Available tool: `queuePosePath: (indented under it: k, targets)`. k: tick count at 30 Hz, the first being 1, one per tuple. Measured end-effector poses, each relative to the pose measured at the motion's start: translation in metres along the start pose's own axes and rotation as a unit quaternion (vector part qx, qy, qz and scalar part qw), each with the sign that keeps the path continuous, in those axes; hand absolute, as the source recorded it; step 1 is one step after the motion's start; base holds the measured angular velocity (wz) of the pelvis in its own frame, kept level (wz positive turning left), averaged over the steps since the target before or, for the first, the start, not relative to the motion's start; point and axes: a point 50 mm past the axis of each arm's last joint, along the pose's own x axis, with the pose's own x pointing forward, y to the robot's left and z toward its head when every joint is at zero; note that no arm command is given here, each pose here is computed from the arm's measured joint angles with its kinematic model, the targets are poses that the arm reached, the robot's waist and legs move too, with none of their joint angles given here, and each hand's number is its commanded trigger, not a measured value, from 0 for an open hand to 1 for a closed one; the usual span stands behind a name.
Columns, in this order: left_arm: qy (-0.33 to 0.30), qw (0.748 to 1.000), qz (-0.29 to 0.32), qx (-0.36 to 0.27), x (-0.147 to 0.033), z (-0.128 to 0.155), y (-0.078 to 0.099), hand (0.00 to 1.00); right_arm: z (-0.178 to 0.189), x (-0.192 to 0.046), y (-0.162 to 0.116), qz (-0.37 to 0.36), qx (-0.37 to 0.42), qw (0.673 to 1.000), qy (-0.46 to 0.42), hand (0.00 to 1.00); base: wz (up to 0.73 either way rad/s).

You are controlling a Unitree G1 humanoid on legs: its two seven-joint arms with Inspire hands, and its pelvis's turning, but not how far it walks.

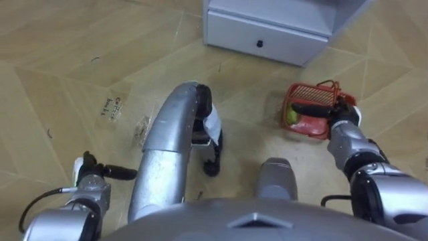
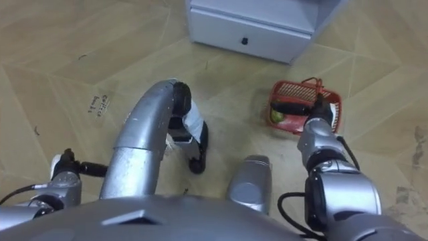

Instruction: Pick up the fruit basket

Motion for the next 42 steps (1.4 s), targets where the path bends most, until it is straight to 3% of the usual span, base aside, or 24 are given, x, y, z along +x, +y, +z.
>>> queuePosePath:
  k: [5, 18, 28, 42]
  targets:
    - [0.043, 0.999, 0.031, 0.007, -0.003, -0.035, 0.017, 0.00, 0.011, -0.005, 0.010, 0.009, -0.017, 0.999, -0.047, 0.00, -0.57]
    - [0.065, 0.997, 0.022, 0.042, -0.012, -0.066, 0.016, 0.00, 0.024, -0.009, 0.000, -0.015, -0.018, 0.995, -0.093, 0.00, 0.15]
    - [0.069, 0.995, -0.046, 0.054, -0.015, -0.069, 0.002, 0.00, 0.045, -0.004, -0.022, -0.041, -0.056, 0.990, -0.125, 0.00, 0.00]
    - [0.063, 0.994, -0.071, 0.062, -0.015, -0.065, -0.002, 0.00, 0.023, 0.003, -0.028, -0.009, -0.088, 0.994, -0.059, 0.00, 0.00]
